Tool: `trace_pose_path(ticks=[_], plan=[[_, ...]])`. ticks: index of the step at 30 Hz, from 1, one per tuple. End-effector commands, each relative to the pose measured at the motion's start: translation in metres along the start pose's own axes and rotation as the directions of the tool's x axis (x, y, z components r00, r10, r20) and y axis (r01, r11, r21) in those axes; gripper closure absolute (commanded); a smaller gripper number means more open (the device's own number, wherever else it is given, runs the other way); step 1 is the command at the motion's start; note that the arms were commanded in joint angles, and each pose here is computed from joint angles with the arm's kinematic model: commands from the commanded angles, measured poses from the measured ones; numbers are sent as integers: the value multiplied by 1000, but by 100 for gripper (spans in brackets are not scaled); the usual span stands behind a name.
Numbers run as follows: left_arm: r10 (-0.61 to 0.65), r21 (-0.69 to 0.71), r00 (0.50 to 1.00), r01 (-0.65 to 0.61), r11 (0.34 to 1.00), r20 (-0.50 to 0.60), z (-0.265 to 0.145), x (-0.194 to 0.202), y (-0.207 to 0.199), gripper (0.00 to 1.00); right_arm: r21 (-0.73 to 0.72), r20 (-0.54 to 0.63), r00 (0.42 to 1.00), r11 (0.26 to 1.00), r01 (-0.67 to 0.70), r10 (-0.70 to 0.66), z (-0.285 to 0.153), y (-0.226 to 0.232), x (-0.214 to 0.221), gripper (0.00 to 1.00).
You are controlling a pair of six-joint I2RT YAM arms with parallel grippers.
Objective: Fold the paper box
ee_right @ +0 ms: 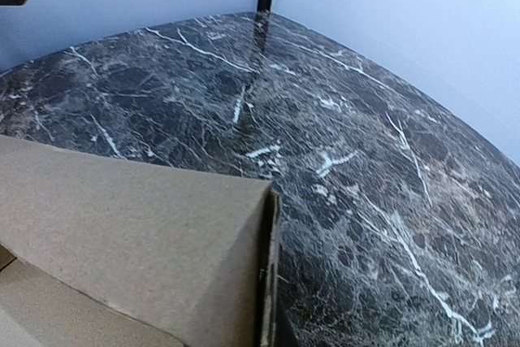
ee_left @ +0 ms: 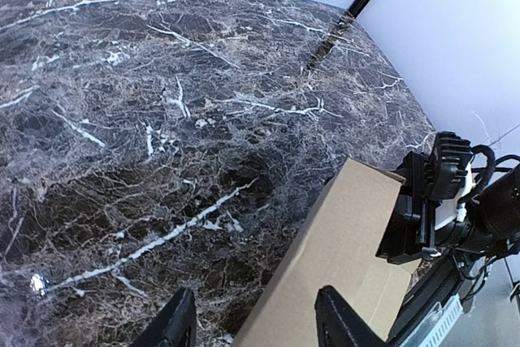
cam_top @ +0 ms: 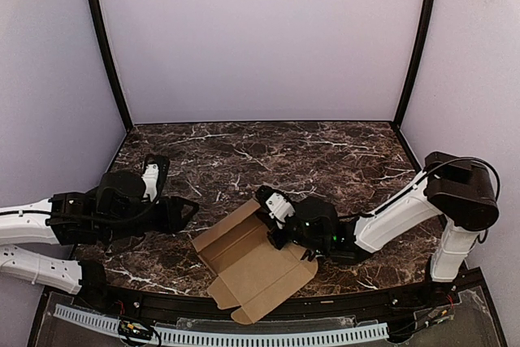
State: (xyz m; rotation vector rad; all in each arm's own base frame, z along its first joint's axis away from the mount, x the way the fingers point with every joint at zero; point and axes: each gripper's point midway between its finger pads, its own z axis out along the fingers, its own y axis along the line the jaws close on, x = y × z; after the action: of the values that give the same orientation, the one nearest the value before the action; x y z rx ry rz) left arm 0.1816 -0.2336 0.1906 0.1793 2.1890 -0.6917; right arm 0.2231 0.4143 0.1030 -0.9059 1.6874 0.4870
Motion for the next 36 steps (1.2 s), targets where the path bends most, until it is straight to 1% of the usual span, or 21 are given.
trace_pose_path(ticks=[1,4,9,10,14,22,27,30,36], plan=[[125,-45,992,-126,991,-10,-1,-5,5,50,-120,190,981,991,53,-30,1,16,-34,100],[160,17,987,-160,987,-13,8,-6,-14,50,-158,211,977,986,55,-21,10,22,-37,100],[195,133,979,-186,974,-58,24,1,-46,51,-223,243,970,973,63,-7,21,33,-43,100],[207,142,975,-194,971,-82,29,7,-49,51,-231,242,970,971,66,-9,24,35,-42,100],[211,177,971,-189,966,-115,41,16,-59,55,-249,227,974,966,72,-14,36,40,-32,100],[221,161,968,-201,966,-119,53,21,-58,58,-261,188,982,964,59,-9,45,41,-14,100],[230,146,963,-209,967,-142,67,33,-54,64,-291,167,986,955,58,-9,46,47,-5,100],[233,142,961,-213,967,-148,76,39,-53,71,-297,163,987,953,59,-10,44,48,-1,100],[234,117,963,-220,969,-130,86,41,-49,76,-318,144,989,946,62,-16,40,51,6,86]])
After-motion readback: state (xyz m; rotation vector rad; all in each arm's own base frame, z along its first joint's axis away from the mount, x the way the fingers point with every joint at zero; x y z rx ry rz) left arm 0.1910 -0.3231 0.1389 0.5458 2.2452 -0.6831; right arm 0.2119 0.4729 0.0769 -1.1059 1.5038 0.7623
